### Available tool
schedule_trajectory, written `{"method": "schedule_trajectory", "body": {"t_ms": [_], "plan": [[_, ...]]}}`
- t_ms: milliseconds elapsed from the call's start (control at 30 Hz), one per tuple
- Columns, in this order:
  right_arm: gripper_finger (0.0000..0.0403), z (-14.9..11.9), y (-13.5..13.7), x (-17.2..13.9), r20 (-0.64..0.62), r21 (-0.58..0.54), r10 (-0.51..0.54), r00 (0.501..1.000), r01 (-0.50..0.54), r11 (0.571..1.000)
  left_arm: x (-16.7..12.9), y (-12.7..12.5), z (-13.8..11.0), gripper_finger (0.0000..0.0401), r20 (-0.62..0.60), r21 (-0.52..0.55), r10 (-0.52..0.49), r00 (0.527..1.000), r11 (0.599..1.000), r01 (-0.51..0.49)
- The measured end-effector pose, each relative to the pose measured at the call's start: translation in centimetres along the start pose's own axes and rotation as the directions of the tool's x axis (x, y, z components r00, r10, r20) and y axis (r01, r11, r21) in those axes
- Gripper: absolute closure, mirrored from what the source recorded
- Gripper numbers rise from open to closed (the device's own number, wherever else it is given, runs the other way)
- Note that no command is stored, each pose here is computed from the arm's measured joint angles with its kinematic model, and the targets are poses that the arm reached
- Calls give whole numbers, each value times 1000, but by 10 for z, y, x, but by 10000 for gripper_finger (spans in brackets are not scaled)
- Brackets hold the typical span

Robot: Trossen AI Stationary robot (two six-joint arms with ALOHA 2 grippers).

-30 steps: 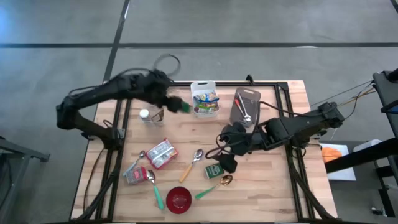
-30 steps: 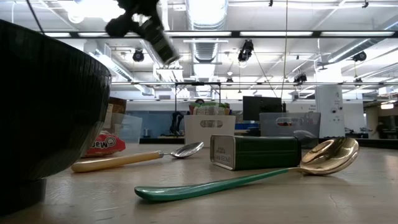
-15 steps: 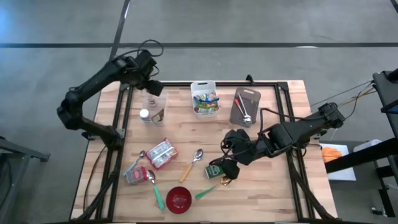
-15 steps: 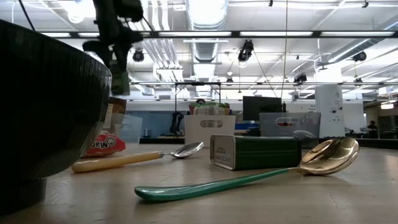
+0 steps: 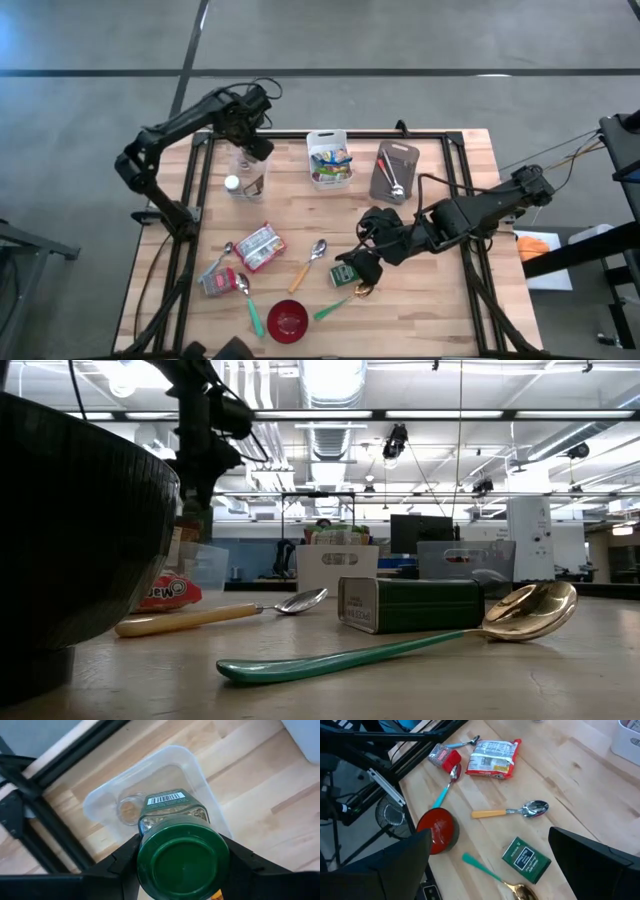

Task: Pick & Place Food Item
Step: Put the green seasoning bottle into the transparent bin

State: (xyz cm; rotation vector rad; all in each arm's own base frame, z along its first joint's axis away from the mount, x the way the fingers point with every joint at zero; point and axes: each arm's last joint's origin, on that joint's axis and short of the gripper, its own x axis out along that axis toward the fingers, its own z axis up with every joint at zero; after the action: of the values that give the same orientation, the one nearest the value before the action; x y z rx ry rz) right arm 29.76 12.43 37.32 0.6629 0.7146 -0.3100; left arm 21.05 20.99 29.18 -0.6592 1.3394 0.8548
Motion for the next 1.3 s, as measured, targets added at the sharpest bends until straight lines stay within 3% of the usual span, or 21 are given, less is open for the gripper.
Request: {"method": "schedule_trajectory", "body": {"t_ms": [333, 767, 1300], "plan": [[5, -4, 2, 4, -10, 30, -4, 1000, 5, 1000, 18, -1, 13, 209, -18, 0, -31, 999, 1000, 31], [5, -5, 3, 3, -13, 74, -1, 1000, 2, 997, 46, 0, 30, 209, -48, -75, -52, 998, 996, 48], [5, -14, 9, 0, -29, 67, 18, 999, -16, 998, 68, 9, 30, 209, -71, -163, -85, 994, 984, 73]]}}
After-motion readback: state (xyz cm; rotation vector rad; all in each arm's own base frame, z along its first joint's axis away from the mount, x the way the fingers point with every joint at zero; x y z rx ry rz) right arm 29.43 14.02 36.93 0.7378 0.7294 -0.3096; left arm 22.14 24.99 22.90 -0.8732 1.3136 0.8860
